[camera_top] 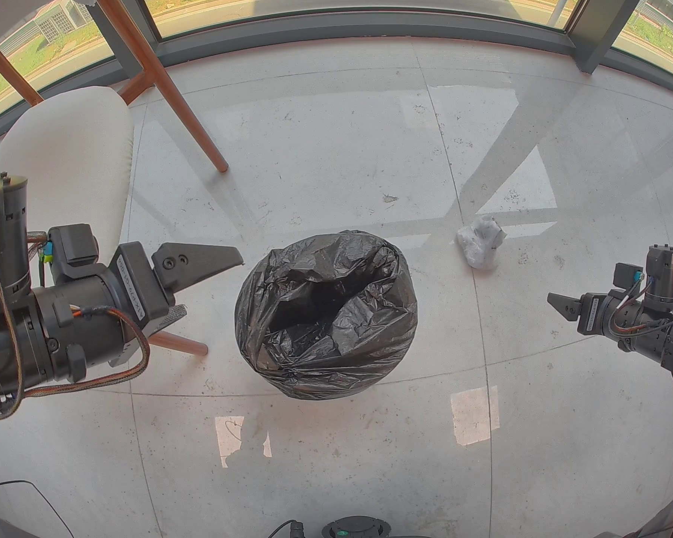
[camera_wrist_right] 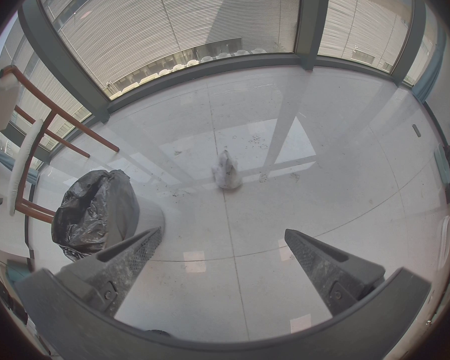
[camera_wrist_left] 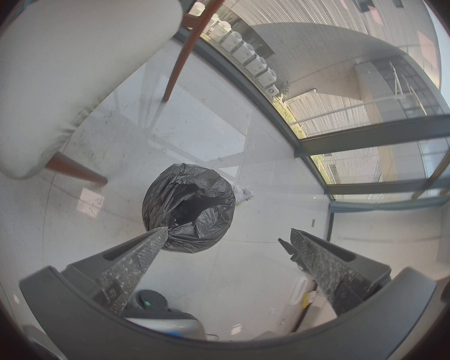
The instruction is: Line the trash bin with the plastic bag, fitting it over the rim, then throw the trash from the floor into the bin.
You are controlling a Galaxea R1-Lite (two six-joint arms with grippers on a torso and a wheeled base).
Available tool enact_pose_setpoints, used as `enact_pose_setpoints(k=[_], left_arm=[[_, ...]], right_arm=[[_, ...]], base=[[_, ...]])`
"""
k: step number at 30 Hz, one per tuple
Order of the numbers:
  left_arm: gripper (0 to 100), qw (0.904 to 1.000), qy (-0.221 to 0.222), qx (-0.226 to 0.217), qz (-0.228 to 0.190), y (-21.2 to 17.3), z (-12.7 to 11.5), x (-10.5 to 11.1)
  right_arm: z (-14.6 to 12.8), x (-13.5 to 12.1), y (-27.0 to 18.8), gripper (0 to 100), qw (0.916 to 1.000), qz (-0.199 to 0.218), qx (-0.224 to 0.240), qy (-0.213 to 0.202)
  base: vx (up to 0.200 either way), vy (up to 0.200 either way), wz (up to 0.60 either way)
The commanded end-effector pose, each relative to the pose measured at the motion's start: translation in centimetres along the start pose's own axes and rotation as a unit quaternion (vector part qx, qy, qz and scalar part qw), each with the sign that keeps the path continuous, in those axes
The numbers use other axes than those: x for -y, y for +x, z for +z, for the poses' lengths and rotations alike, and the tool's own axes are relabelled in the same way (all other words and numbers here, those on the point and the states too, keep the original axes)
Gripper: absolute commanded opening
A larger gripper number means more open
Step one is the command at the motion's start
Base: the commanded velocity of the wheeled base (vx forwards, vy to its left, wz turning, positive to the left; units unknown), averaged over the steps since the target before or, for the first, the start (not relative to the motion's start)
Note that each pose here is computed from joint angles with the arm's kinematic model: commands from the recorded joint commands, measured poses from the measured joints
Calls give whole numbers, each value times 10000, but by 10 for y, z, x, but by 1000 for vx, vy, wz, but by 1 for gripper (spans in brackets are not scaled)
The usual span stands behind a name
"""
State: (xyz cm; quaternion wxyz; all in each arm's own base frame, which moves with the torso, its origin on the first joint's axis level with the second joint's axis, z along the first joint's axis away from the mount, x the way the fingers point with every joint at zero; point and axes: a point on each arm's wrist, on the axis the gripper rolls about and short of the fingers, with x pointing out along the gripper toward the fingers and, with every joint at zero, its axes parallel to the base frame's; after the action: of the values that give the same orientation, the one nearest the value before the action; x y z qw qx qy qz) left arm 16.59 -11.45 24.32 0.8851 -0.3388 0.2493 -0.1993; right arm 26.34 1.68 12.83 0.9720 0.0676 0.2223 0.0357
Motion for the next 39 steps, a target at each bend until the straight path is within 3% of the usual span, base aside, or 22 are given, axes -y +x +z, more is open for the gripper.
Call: enact_pose_setpoints(k=[1,5,20,28,39], left_arm=[[100,9989,422,174,132,-3,4,-4],[100,9935,990,363,434,-3,13,-15],[100,9924,1035,557,360,-19,14,-14],[100,9932,1067,396,-223,-30,15,-6],[100,9932,1089,342,-216,-30,13,-8]], right_arm=[[-1,-1,8,100,10000,15,-64,-12],[-1,-2,16,100,9999,20,-119,-35],[-7,-13,45,100,9988,162,-341,-309],[-3,-7,71,100,9989,70,-327,-329],[-10,-6,86,100,9979,74,-465,-436]], base=[[0,0,0],[150,150,0],[200,200,0],[200,-50,0],[18,-200,0]])
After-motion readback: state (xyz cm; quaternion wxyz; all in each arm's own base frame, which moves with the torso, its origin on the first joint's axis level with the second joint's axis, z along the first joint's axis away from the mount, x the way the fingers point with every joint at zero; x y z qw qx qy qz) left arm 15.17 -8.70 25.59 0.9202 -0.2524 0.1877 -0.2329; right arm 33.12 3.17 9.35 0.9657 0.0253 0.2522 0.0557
